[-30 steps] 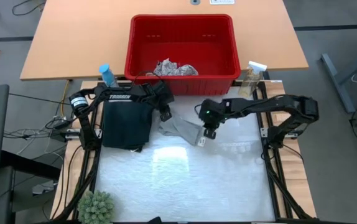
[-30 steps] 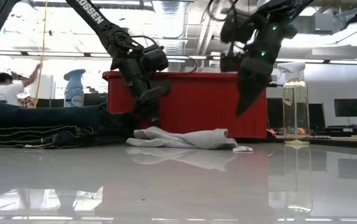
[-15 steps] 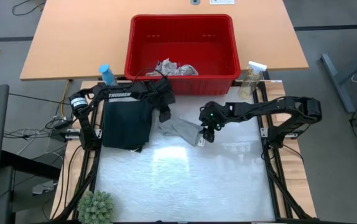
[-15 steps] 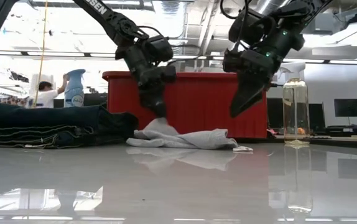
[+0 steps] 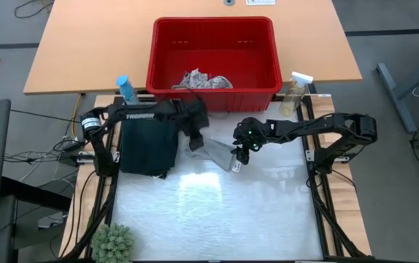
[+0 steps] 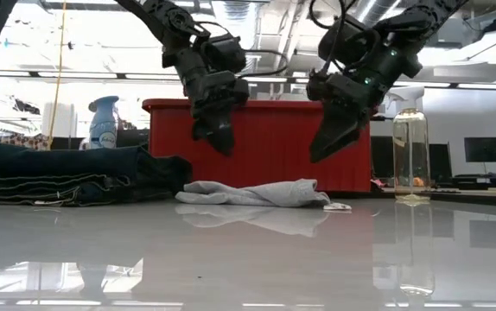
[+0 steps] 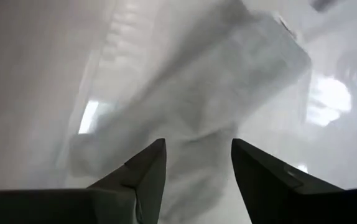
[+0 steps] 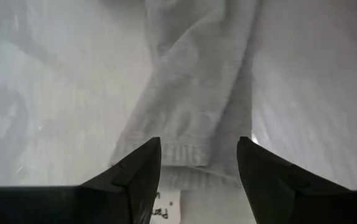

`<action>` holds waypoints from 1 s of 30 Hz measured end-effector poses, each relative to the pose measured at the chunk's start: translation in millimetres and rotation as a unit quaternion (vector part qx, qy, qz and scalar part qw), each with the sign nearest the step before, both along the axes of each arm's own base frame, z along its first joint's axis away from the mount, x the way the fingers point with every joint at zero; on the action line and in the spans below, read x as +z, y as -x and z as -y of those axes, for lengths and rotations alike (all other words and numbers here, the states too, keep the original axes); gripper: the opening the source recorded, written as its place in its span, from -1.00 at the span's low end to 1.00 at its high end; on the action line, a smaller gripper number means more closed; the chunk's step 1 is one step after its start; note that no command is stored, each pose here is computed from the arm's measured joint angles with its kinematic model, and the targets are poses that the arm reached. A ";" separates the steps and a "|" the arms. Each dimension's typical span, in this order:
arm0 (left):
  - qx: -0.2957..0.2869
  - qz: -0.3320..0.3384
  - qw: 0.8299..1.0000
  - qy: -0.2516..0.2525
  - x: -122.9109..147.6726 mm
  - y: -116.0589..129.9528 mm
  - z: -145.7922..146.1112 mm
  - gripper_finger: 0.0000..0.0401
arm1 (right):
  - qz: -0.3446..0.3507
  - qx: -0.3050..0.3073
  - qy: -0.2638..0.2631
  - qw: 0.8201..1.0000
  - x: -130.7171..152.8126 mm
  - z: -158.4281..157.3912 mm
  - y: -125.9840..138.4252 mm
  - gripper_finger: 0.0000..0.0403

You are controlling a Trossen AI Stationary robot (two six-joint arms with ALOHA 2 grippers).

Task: Fold Laundry from Bin
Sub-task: Fold the gray shorts

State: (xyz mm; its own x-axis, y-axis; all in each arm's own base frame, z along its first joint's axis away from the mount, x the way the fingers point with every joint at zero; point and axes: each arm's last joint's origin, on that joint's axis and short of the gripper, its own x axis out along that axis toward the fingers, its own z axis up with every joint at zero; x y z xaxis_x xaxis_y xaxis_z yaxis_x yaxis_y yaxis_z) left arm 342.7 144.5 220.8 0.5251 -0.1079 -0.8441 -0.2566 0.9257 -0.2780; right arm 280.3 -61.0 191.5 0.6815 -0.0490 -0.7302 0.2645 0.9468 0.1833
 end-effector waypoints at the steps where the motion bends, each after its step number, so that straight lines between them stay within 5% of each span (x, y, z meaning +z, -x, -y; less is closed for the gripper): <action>1: -0.012 -0.005 1.000 -0.008 -2.5 -2.5 8.2 -0.17 | 0.005 -0.003 0.000 1.000 -2.6 0.5 0.9 0.16; 12: -0.050 -0.011 0.993 -0.107 -8.2 -23.5 64.9 -0.36 | 0.047 -0.016 0.003 0.999 -16.1 5.5 -1.7 0.16; 21: -0.016 -0.036 0.996 -0.085 -26.7 -14.9 70.3 -0.40 | 0.008 -0.009 -0.016 1.000 -45.2 3.0 -10.7 0.12; 25: -0.011 -0.032 0.996 -0.080 -33.0 -14.0 75.3 -0.40 | 0.008 0.001 -0.023 1.000 -45.3 2.5 -10.6 -0.10; 30: -0.001 -0.033 0.997 -0.071 -44.8 -10.5 82.8 -0.40 | 0.008 0.001 -0.033 0.999 -45.4 2.2 -10.4 -0.62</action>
State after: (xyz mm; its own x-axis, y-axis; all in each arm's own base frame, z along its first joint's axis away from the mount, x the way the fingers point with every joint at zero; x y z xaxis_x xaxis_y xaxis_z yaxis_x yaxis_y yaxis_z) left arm 353.2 61.7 176.0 0.4672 0.0131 -0.8841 -0.2678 0.9550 -0.1274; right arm 290.7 -63.2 146.0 0.6927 0.0003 -0.7212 0.2601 0.9326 0.2502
